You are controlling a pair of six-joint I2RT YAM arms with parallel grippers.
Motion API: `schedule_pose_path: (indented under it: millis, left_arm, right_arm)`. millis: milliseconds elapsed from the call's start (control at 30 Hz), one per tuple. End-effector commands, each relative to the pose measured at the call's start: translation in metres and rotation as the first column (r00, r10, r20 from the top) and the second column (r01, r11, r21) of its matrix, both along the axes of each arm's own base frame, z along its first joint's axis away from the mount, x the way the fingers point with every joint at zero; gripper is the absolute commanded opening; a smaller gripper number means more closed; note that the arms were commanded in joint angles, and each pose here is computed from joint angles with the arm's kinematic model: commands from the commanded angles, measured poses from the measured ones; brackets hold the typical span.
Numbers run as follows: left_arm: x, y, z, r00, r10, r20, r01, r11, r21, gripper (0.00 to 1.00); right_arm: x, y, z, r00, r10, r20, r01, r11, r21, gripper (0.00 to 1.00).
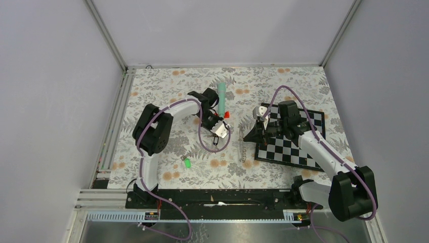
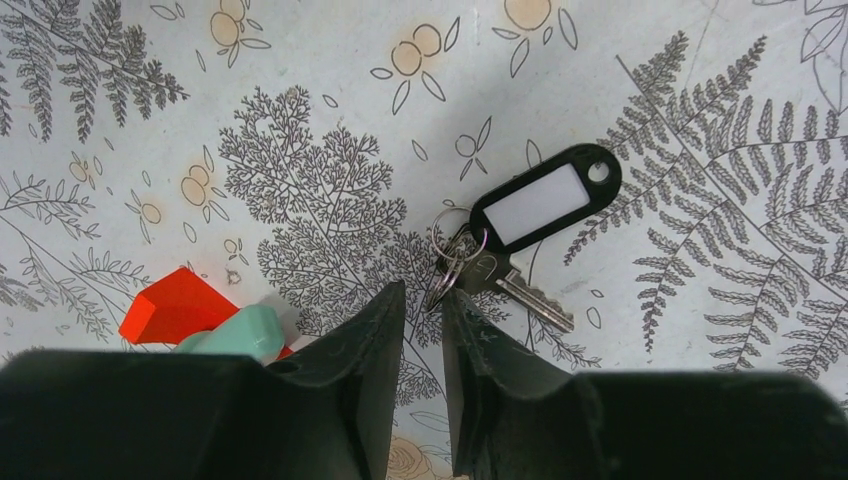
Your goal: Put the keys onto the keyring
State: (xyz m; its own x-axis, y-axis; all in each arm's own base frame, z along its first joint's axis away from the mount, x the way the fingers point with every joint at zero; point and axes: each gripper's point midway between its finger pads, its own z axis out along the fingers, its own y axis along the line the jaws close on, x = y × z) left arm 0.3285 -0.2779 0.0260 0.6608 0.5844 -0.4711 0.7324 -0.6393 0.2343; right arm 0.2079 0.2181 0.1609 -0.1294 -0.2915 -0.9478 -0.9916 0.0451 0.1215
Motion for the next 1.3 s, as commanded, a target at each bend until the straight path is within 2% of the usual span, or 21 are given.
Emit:
schedule_pose_path:
  millis: [0, 300, 367, 500, 633, 800, 1100, 1267]
  left_arm:
    - [0.000, -0.007, 0.004, 0.999, -0.043, 0.015, 0.043, 0.999, -0.005, 0.26]
    - [-0.002, -0.009, 0.003, 0.999, -0.043, 0.014, 0.043, 0.999, 0.005, 0.18]
    - [-0.001, -0.008, 0.004, 0.999, -0.040, 0.017, 0.040, 0.999, 0.007, 0.14]
    - [0.002, -0.008, 0.011, 1.000, -0.017, 0.023, 0.017, 1.000, 0.010, 0.00]
    - [0.004, -0.008, 0.027, 1.000, 0.027, 0.002, -0.027, 0.999, -0.023, 0.00]
    - [0.005, -0.007, 0.059, 0.990, 0.119, -0.082, -0.129, 0.983, -0.130, 0.00]
    - [-0.034, -0.019, 0.131, 0.913, 0.221, -0.343, -0.332, 0.891, -0.309, 0.00]
    - [-0.037, -0.023, 0.178, 0.848, 0.328, -0.417, -0.485, 0.797, -0.359, 0.00]
  right_arm:
    - [-0.002, 0.000, 0.008, 0.999, 0.023, 0.030, -0.024, 0.999, 0.033, 0.00]
    - [-0.003, 0.000, 0.006, 0.999, 0.023, 0.027, -0.024, 0.999, 0.031, 0.00]
    - [-0.002, 0.000, 0.006, 0.999, 0.022, 0.027, -0.023, 0.999, 0.031, 0.00]
    - [-0.002, 0.000, 0.006, 0.999, 0.023, 0.028, -0.024, 0.999, 0.031, 0.00]
    - [-0.002, 0.000, 0.007, 0.999, 0.021, 0.031, -0.022, 0.999, 0.032, 0.00]
    - [0.003, 0.000, 0.008, 1.000, -0.004, 0.029, 0.003, 1.000, 0.025, 0.00]
    - [0.016, 0.006, 0.018, 0.999, -0.049, -0.022, 0.050, 0.998, 0.033, 0.00]
    - [0.019, 0.012, 0.015, 0.997, -0.059, -0.055, 0.060, 0.998, 0.031, 0.00]
